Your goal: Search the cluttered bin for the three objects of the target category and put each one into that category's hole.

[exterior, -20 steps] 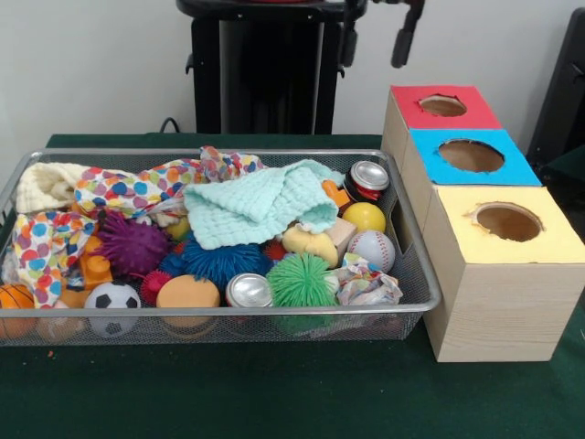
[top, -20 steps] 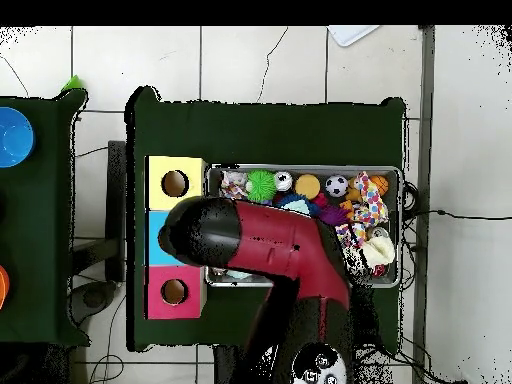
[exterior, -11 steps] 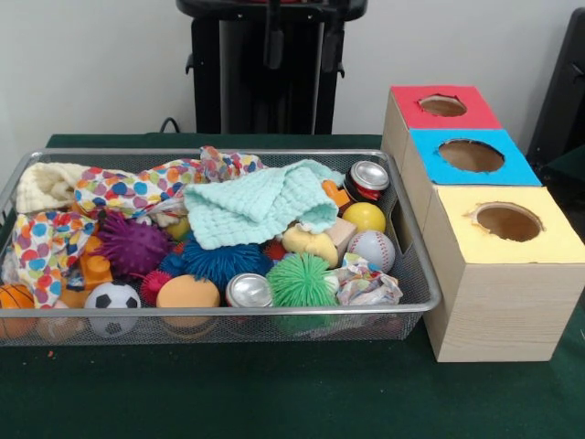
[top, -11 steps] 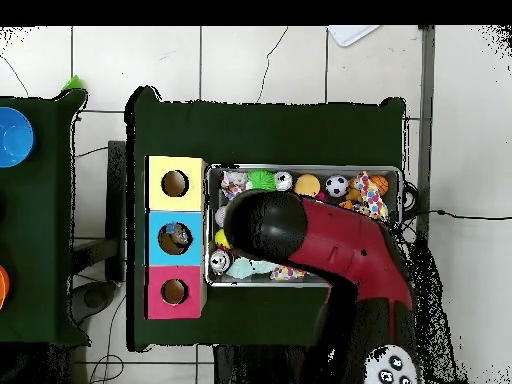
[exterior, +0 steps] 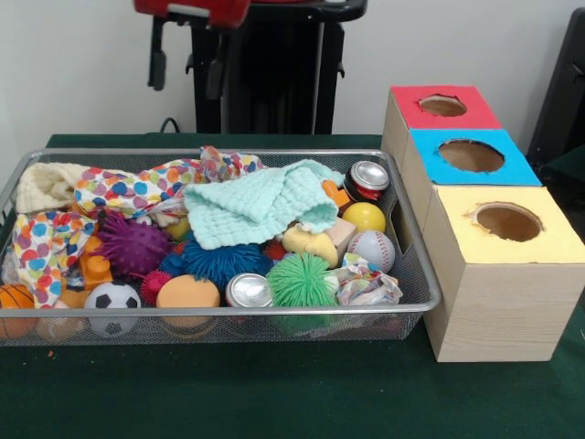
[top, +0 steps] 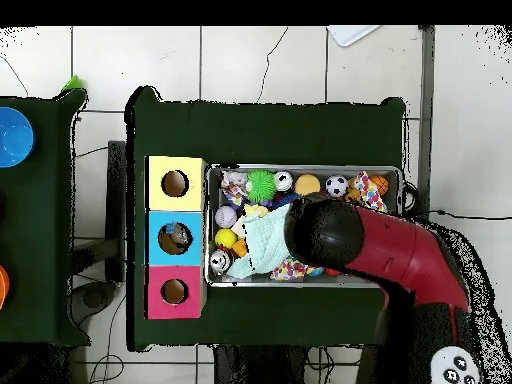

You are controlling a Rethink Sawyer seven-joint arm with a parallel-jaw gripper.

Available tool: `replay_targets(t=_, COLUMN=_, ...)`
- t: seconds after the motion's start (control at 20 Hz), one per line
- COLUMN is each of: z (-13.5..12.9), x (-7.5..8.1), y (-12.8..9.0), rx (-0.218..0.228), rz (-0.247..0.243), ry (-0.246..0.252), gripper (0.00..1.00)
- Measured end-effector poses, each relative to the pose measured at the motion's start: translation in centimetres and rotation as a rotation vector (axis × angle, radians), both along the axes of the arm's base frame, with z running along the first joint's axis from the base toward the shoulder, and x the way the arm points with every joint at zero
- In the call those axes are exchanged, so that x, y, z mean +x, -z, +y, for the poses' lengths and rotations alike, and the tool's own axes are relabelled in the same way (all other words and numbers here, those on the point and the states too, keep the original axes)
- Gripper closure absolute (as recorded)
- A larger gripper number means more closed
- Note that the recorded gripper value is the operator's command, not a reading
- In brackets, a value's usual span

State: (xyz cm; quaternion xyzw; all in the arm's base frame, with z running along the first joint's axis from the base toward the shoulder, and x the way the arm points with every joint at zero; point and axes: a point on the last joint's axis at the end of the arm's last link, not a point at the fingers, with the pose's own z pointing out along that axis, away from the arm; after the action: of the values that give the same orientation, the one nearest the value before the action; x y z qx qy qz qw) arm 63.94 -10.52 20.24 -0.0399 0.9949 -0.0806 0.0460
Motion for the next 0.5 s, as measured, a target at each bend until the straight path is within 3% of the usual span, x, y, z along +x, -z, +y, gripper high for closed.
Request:
replay_targets(t=0.2, z=-2.9, x=-1.3, y=1.8, rx=-0.031, rz=-0.018, ry=-0.018, gripper=0.0)
replay_targets(t=0.5, z=-4.8, x=-3.1, y=4.0, rx=-0.058, rz=-0.009, ry=-0.054, gripper=0.0)
